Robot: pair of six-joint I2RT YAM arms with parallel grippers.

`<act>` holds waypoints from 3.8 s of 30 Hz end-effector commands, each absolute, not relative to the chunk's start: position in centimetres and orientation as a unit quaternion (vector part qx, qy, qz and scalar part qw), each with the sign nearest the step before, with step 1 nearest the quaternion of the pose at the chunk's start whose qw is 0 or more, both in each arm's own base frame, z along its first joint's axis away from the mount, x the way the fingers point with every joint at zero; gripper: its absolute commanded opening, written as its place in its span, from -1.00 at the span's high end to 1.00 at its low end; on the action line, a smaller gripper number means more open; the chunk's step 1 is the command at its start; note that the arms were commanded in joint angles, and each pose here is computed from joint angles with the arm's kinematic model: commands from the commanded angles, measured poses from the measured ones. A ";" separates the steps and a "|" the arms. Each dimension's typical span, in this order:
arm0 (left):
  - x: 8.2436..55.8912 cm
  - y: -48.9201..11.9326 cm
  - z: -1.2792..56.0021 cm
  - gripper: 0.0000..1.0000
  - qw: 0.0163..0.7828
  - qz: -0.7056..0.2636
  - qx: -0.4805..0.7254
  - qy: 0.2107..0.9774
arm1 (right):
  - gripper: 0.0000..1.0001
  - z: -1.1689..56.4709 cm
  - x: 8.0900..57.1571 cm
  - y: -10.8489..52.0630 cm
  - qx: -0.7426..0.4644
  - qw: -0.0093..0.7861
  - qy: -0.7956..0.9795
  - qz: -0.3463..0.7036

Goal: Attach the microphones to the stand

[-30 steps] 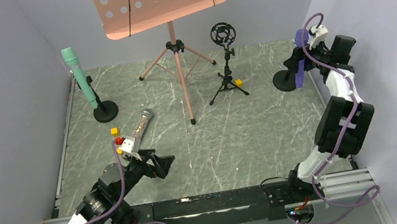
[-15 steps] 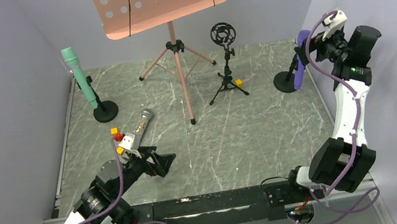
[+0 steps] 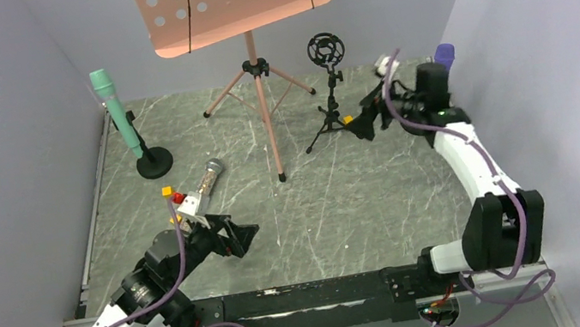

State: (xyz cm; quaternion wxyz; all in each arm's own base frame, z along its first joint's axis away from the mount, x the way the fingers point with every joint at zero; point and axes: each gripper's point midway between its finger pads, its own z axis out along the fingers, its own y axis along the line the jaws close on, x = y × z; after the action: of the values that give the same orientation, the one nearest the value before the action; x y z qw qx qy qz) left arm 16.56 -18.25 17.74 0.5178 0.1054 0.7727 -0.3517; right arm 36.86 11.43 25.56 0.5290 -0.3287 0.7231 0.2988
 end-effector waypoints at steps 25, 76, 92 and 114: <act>19.2 -19.3 20.0 -0.99 0.532 -0.335 0.074 0.774 | 0.13 21.5 50.0 16.5 -0.151 0.672 0.689 0.227; 18.9 -17.5 18.5 -0.99 0.523 -0.290 0.077 0.798 | 0.90 20.3 17.0 23.6 -0.594 0.423 0.502 0.465; 20.3 -18.0 18.3 -0.99 0.518 -0.258 0.090 0.810 | 0.29 18.3 18.2 18.7 -0.559 0.419 0.572 0.430; 31.8 -9.6 13.1 -0.99 0.330 -0.065 0.108 0.935 | -0.93 18.9 21.2 11.7 -0.522 0.460 0.647 0.312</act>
State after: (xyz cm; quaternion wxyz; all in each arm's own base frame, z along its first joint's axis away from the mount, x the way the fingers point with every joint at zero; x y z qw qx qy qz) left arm 30.82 -10.32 14.20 0.3835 0.0575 0.9165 -0.0979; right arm 21.16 12.53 17.71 0.4424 -0.5039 0.6623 0.3343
